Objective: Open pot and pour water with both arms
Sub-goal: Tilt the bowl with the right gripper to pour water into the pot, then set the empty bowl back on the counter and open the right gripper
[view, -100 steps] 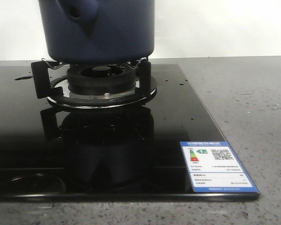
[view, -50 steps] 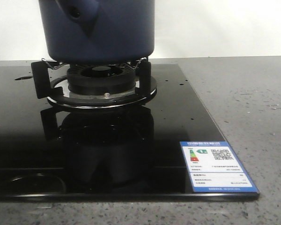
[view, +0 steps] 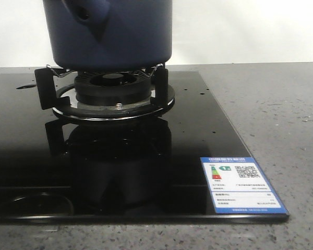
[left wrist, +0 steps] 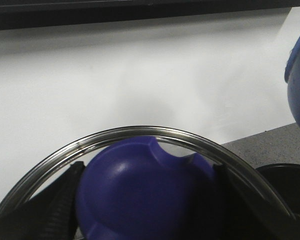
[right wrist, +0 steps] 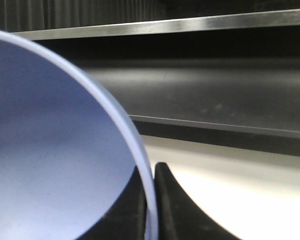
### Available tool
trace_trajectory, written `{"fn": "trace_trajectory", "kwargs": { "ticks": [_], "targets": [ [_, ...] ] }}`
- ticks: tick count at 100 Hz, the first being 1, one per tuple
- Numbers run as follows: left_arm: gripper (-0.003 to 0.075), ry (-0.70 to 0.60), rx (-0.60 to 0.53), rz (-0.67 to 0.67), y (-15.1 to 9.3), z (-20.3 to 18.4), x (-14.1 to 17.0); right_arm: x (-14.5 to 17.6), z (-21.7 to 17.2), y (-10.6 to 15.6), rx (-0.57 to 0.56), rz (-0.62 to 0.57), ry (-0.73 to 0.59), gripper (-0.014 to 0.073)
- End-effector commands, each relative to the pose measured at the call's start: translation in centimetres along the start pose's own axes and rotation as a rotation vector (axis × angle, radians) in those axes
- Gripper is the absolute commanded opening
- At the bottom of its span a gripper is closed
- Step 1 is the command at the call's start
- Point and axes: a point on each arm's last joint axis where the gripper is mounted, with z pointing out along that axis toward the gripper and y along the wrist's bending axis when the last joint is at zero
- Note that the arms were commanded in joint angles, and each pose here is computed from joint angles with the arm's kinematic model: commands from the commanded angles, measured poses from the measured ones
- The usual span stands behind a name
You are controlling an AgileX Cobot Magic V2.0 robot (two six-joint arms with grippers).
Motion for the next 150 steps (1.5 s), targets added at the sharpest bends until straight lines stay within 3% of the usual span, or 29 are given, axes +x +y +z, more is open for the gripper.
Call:
{"fn": "trace_trajectory", "kwargs": {
  "ticks": [1,47,74,87,102,127,150],
  "targets": [
    [0.0388,-0.098,-0.016,-0.026,-0.4,-1.1,-2.1,-3.5,-0.3,-0.8,0.039,-0.009,-0.159,-0.0042],
    [0.0388,-0.098,-0.016,-0.026,-0.4,-1.1,-2.1,-3.5,-0.3,-0.8,0.037,-0.009,-0.156,-0.0042],
    [0.0388,-0.096,0.025,-0.044,-0.8,-1.1,-2.1,-3.1,-0.4,-0.5,-0.014,-0.001,-0.036,-0.0042],
    [0.0388,-0.112,0.073,-0.076,-1.2,-1.1,-2.3,-4.2,-0.5,-0.7,-0.068,0.028,0.09,-0.0042],
    [0.0388,-0.124,0.119,-0.083,-1.8,-1.0,-2.4,-6.2,-0.8,-2.8,-0.091,0.092,0.247,-0.0042],
    [0.0388,-0.124,0.226,-0.077,-4.1,-0.4,-2.5,-7.6,-2.8,-9.9,-0.087,0.192,0.711,-0.0042],
    [0.0388,-0.126,0.318,-0.045,-6.5,0.1,-2.6,-4.9,-6.8,-14.9,-0.01,0.253,1.144,-0.0042]
  ]
}}
